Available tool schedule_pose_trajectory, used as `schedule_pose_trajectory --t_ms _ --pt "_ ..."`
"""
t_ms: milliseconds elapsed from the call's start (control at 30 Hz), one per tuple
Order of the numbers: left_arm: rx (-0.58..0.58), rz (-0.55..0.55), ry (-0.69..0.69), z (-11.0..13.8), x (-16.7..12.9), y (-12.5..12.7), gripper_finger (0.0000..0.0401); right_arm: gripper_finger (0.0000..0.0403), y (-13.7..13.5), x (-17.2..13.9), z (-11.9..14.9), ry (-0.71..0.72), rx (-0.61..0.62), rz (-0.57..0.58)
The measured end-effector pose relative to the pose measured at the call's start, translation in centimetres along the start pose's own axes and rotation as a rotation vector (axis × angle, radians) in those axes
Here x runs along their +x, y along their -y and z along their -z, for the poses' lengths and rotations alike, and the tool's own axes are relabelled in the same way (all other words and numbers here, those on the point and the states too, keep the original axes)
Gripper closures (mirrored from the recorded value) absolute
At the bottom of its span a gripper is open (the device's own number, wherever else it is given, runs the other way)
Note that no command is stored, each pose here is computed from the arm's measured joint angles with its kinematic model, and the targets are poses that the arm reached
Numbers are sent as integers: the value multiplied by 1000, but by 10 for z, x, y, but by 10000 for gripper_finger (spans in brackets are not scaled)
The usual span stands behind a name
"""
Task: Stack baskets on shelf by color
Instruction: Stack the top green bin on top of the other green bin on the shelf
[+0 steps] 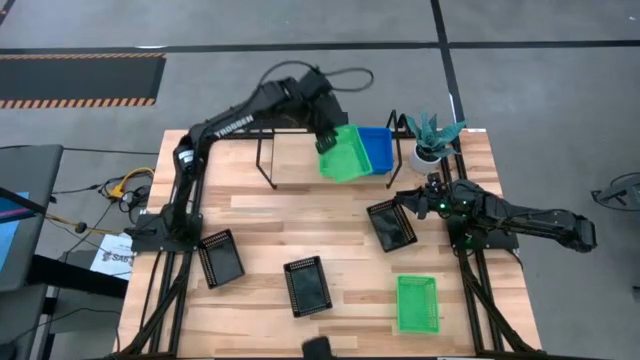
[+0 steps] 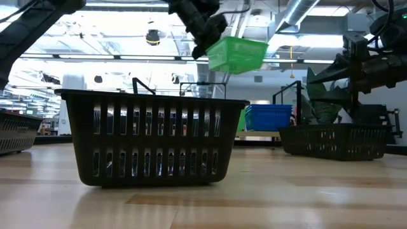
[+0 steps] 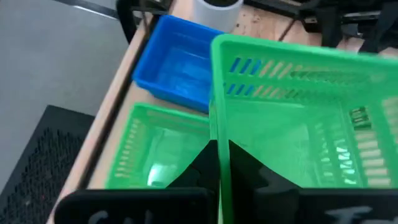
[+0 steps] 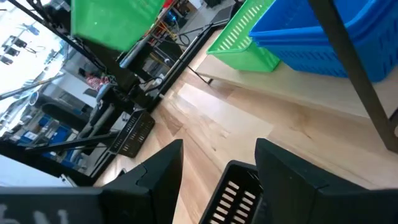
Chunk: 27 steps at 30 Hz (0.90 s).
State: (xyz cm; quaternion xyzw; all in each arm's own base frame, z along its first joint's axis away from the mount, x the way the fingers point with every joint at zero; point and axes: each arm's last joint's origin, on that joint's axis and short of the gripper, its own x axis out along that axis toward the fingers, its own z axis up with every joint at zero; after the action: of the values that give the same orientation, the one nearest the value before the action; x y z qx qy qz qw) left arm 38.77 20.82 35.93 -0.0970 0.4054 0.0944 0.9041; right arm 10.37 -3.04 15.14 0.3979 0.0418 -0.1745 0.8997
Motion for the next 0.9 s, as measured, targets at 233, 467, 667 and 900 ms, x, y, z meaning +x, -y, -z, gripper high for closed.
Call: schedule_pose_trajectory --t_ms 233,467,667,900 --pt "42 -26 31 6 -9 -45 401 179 0 0 0 11 -3 8" --pt "74 0 33 12 -5 -69 401 179 0 0 -1 14 -25 11" --pt "74 49 63 12 21 -79 401 179 1 0 0 11 -26 16" --pt "103 88 36 14 41 -72 401 179 1 1 0 8 -13 21"
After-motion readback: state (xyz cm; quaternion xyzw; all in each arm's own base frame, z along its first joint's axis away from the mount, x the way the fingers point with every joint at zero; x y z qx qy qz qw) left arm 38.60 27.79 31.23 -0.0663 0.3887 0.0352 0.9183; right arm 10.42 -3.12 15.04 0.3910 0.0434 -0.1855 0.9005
